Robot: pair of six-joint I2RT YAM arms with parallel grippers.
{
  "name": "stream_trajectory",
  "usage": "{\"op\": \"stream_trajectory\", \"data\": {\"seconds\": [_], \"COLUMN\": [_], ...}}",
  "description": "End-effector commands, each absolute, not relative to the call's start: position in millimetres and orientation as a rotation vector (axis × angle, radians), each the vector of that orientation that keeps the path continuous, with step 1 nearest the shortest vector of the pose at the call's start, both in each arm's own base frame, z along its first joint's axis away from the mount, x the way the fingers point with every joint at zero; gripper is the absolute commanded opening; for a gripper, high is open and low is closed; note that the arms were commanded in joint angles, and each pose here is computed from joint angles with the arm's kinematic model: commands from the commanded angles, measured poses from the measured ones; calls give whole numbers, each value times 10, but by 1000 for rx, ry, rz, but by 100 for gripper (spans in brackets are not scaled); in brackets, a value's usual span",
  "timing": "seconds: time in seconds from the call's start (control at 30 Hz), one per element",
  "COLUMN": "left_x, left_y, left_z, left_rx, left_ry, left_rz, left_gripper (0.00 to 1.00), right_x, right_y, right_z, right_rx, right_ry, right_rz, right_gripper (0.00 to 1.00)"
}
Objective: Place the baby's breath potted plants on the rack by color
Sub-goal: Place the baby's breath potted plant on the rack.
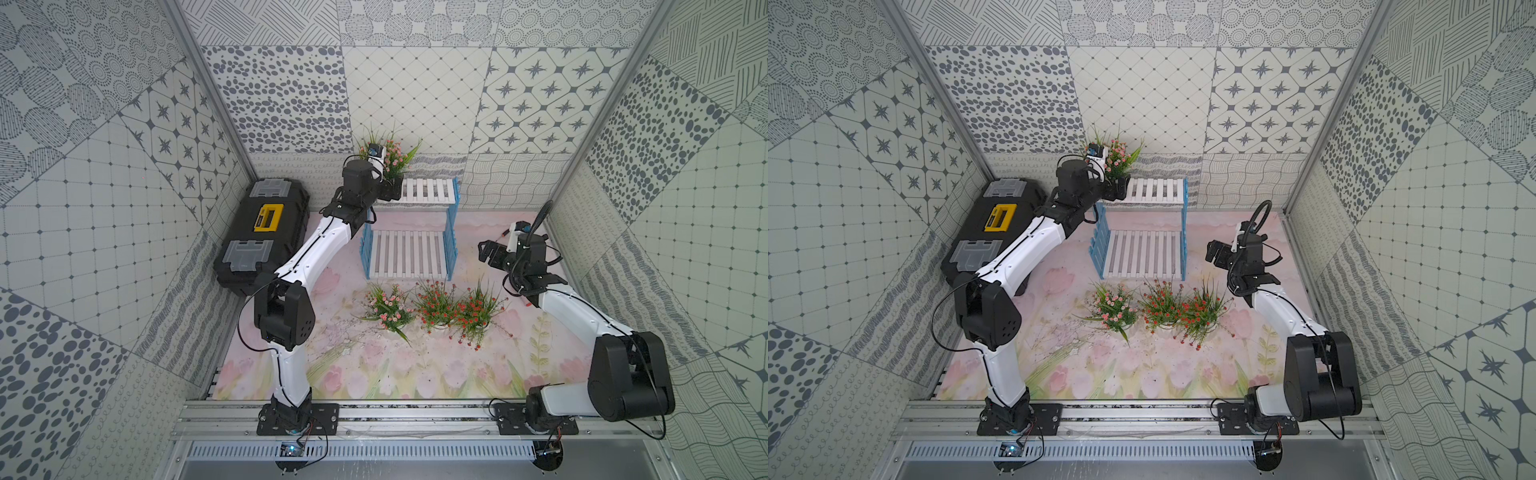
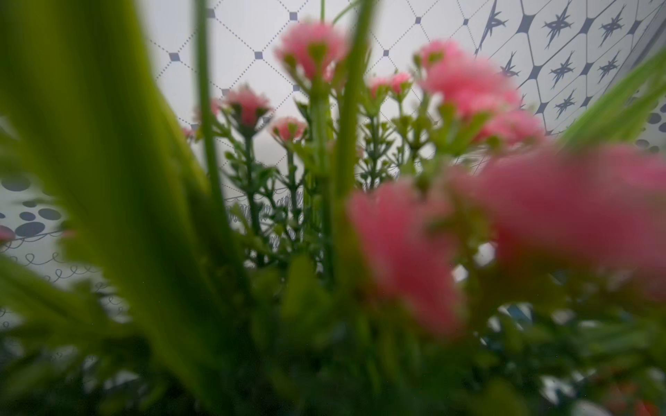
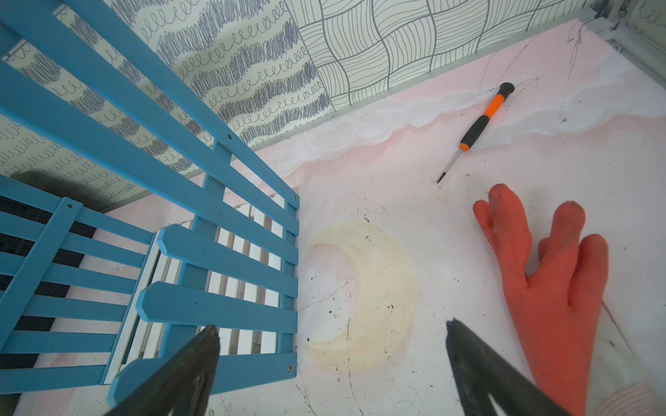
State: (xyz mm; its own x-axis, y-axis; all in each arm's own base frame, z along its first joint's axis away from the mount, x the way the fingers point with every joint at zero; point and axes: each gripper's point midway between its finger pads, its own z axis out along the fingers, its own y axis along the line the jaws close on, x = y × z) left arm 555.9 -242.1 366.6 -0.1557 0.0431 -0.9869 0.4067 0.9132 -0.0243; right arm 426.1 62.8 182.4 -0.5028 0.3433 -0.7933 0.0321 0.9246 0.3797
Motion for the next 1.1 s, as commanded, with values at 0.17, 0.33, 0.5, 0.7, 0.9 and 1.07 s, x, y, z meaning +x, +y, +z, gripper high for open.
{"op": "stream_trajectory", "data": {"seconds": [0.17, 0.33, 0.5, 0.7, 0.9, 1.07], "left_x": [5748, 5806, 5746, 5619, 5463, 5393], "left_y": [-2489, -2530, -2519, -2452, -2460, -2390], "left_z": [3691, 3653, 3693, 3802, 3903, 3792], "left_rx": [385, 395, 381, 365, 370, 348], "left_ry": [1677, 1677, 1682, 1667, 1661, 1691], "left_rz": [-326, -342, -364, -365, -420, -407], "left_gripper": [98, 96, 96, 99, 99, 99], "right_x": [4334, 4327, 4332, 4347, 4340, 4340], "right_y": [611, 603, 601, 619, 621, 627], "right_z": [1946, 1952, 1923, 1890, 1895, 1914], "right_rx": [265, 263, 263, 263, 263, 261], "right_ry": [2037, 2034, 2040, 2046, 2045, 2041], "right_rz": [374, 368, 364, 375, 375, 380], "right_gripper": [98, 98, 98, 98, 98, 98]}}
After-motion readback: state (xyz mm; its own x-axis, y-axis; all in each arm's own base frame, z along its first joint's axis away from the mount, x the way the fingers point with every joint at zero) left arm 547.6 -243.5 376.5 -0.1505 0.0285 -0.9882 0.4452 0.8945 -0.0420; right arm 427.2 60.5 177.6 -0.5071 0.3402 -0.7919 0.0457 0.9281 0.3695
